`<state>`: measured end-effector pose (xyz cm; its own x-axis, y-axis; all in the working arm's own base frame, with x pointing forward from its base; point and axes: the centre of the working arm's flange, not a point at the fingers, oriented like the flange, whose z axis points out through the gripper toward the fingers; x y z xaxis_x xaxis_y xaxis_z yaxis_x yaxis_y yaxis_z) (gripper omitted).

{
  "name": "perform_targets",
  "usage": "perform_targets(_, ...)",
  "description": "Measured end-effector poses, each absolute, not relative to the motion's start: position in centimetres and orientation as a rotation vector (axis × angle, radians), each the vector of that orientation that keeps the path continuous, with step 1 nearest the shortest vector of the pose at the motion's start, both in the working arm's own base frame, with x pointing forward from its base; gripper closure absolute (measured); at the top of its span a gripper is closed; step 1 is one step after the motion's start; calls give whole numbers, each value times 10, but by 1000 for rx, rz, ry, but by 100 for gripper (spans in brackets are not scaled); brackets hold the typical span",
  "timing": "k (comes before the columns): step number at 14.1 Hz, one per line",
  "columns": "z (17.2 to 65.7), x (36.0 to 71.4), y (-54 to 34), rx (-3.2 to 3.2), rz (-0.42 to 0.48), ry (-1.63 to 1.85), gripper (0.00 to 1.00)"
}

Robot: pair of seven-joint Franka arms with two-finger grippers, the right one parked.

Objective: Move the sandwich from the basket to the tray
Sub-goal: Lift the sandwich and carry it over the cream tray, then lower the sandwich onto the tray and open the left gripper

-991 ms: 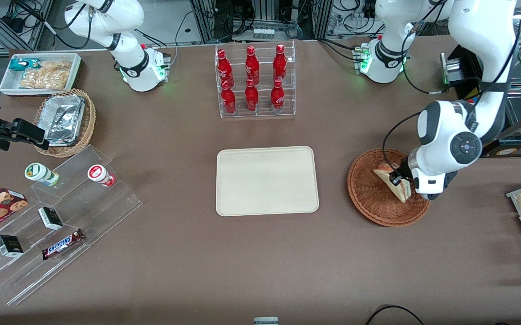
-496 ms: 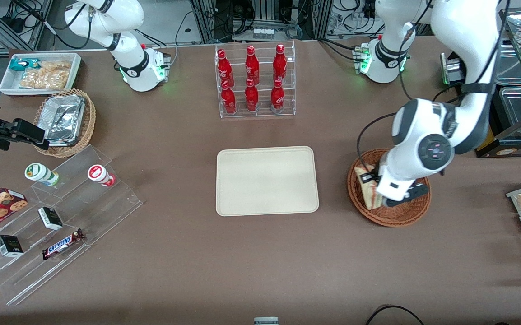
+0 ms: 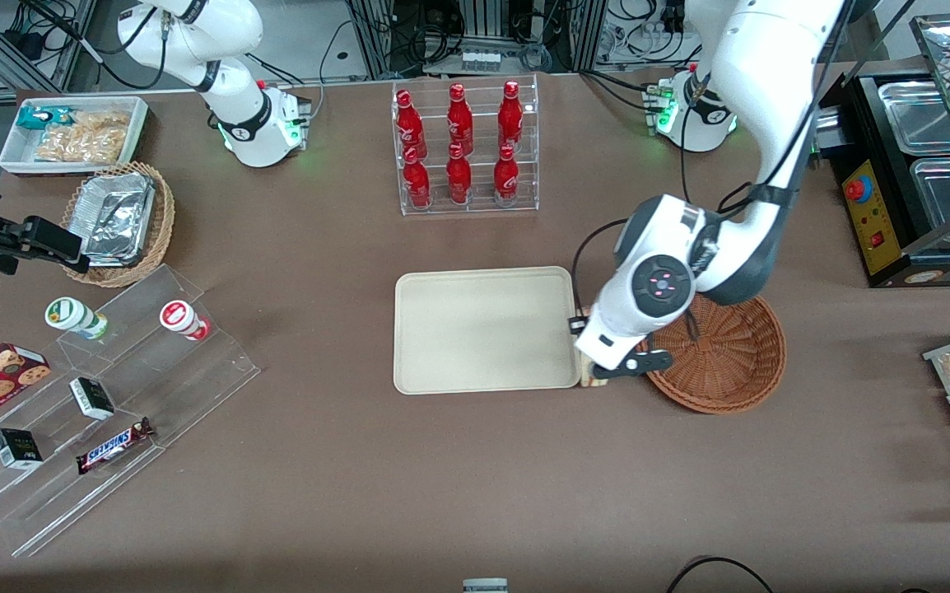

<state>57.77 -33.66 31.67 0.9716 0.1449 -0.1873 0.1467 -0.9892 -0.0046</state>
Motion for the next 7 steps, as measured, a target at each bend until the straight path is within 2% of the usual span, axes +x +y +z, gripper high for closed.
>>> perform_targets(7, 288, 511, -475, 3133, -308, 282, 85)
